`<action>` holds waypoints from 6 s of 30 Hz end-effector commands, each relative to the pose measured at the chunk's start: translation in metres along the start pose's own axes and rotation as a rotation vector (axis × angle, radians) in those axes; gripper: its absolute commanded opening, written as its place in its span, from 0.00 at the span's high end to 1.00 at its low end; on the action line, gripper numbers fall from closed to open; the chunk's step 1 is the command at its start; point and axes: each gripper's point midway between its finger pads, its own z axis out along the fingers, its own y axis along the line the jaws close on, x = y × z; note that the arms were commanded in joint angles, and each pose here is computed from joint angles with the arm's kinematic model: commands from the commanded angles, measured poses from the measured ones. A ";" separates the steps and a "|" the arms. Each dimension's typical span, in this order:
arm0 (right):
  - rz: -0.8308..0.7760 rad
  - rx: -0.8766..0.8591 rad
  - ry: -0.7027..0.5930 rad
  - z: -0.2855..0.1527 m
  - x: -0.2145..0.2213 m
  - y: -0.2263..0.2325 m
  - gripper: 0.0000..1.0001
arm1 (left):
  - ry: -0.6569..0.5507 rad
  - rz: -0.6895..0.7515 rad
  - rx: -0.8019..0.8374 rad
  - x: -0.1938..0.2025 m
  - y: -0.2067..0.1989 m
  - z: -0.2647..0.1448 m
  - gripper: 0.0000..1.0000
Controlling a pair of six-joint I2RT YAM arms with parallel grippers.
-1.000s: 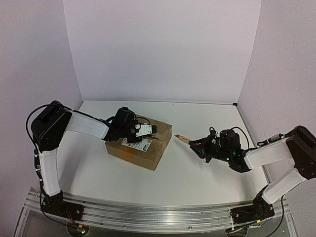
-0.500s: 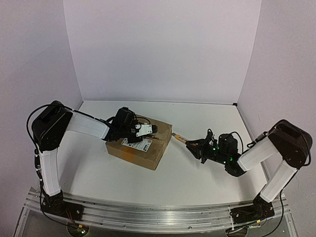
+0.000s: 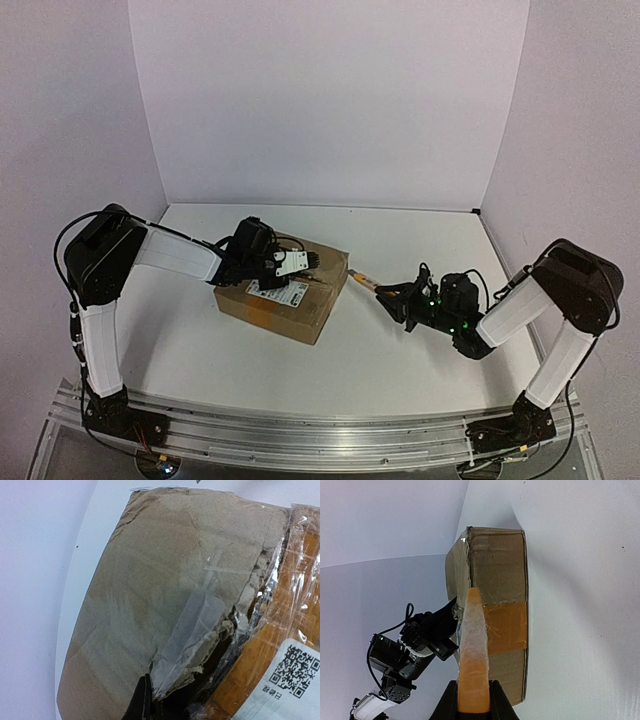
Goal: Unpack the express box
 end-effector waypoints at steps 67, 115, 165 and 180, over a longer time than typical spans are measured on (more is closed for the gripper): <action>-0.007 0.146 0.333 -0.002 0.113 -0.020 1.00 | 0.059 -0.243 -0.163 0.011 0.022 0.013 1.00; -0.090 0.233 0.649 -0.059 0.214 -0.048 1.00 | 0.053 -0.182 -0.209 0.017 0.034 0.011 1.00; -0.126 -0.021 0.225 -0.015 0.099 0.032 1.00 | 0.120 -0.315 0.007 0.001 -0.011 0.000 1.00; -0.180 -0.014 -0.256 -0.036 0.014 0.034 1.00 | 0.068 -0.337 0.340 -0.007 -0.078 -0.018 1.00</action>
